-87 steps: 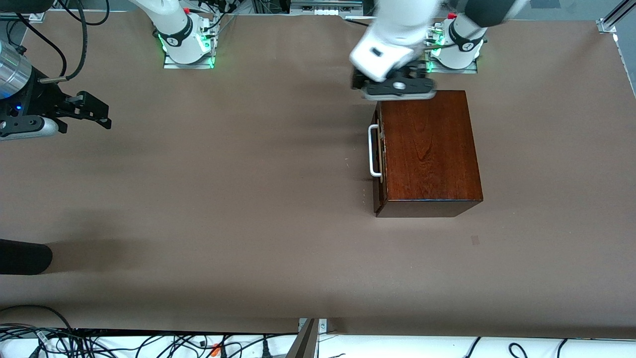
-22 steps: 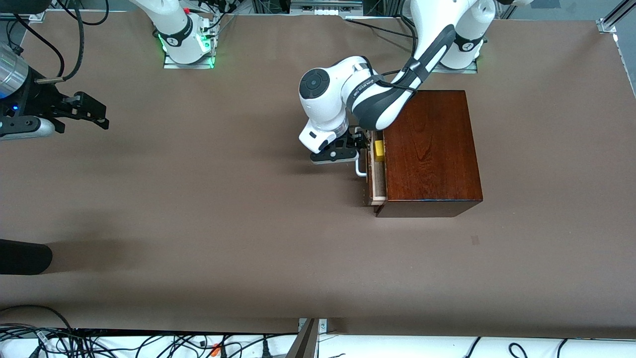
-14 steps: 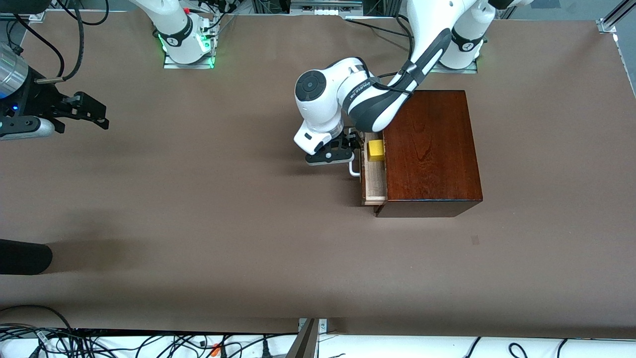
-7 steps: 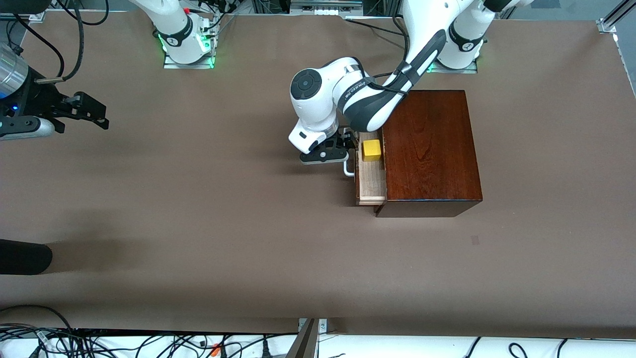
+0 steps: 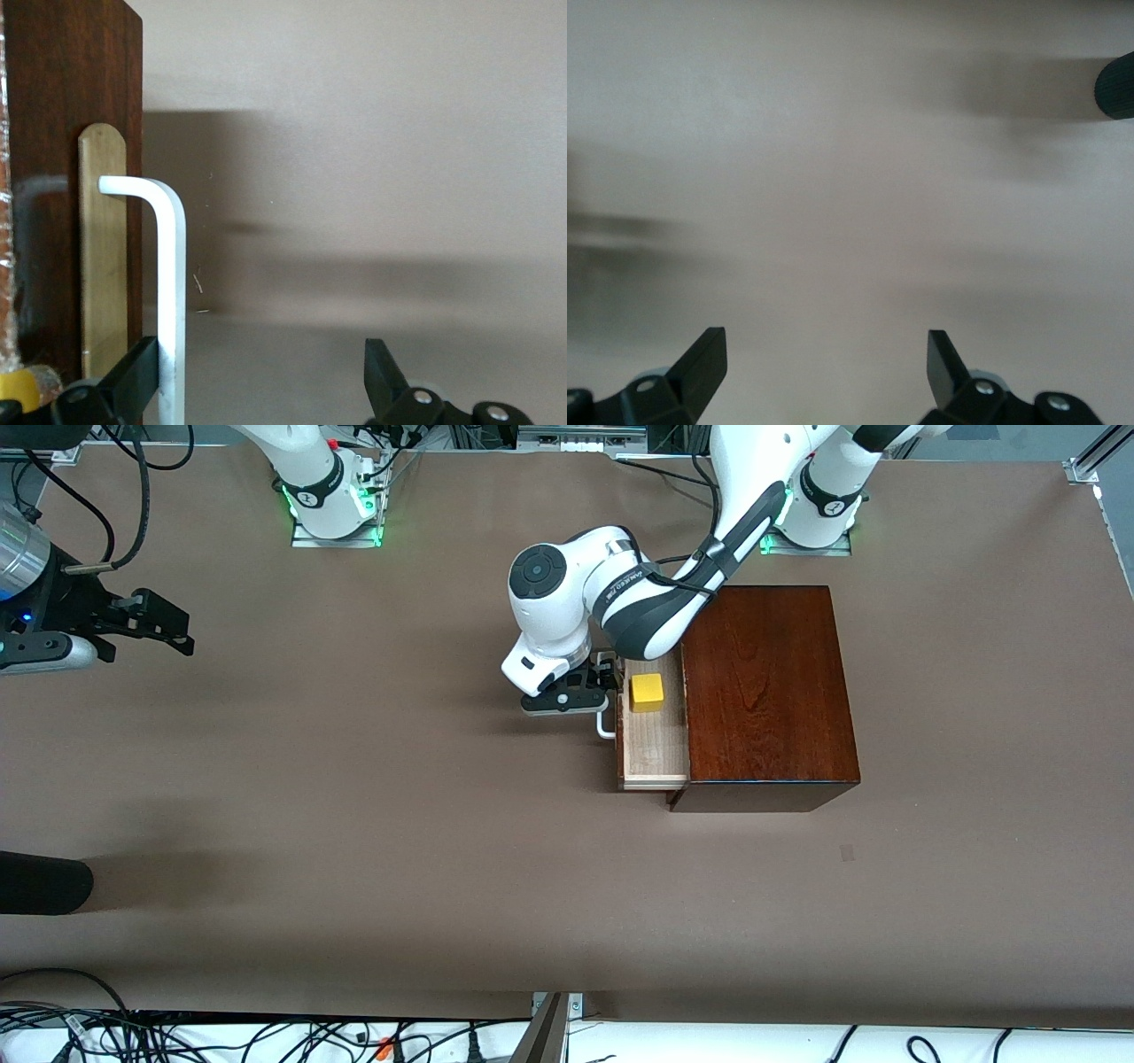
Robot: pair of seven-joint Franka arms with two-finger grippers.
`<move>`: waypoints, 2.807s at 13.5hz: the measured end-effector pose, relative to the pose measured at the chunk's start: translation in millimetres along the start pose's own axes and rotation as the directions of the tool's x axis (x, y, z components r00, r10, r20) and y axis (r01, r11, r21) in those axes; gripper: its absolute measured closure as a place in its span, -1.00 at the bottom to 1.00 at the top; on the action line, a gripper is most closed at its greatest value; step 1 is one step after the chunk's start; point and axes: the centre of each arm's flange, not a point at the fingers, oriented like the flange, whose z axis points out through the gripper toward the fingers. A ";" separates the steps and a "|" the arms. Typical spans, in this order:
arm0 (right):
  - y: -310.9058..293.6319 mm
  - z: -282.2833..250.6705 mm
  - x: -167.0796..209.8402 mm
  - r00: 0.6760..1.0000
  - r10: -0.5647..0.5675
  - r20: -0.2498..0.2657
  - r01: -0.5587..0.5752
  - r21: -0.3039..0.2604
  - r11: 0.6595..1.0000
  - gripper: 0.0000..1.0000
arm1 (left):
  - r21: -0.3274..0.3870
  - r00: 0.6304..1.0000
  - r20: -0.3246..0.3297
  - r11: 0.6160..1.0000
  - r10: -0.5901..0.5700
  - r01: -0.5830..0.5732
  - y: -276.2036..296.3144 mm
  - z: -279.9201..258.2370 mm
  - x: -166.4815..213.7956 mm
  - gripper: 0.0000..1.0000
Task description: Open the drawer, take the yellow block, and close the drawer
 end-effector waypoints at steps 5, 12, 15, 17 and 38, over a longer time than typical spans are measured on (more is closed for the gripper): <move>0.0 0.0 0.0 1.000 0.000 0.000 0.000 0.000 1.000 -1.00 | -0.024 1.000 -0.005 1.000 0.006 -0.007 15.9 -1.1 -2.7 -1.00; 0.5 0.0 0.0 1.000 0.001 0.000 -0.001 0.000 1.000 -1.00 | -0.043 1.000 -0.014 0.999 -0.005 0.005 24.9 -3.0 -4.3 -1.00; 0.6 0.1 0.0 1.000 0.001 0.000 -0.001 0.000 1.000 -1.00 | -0.090 1.000 -0.012 0.996 -0.024 0.022 30.3 -19.7 -2.3 -1.00; 0.7 0.0 0.0 1.000 0.001 0.000 -0.001 0.000 1.000 -1.00 | -0.106 0.999 -0.002 0.993 -0.046 0.046 25.3 -46.4 3.9 -1.00; -62.7 3.9 -3.2 0.992 -0.123 0.020 0.123 0.001 0.992 -1.00 | -0.151 0.990 0.134 0.988 0.044 -0.023 -447.0 -254.4 126.8 -1.00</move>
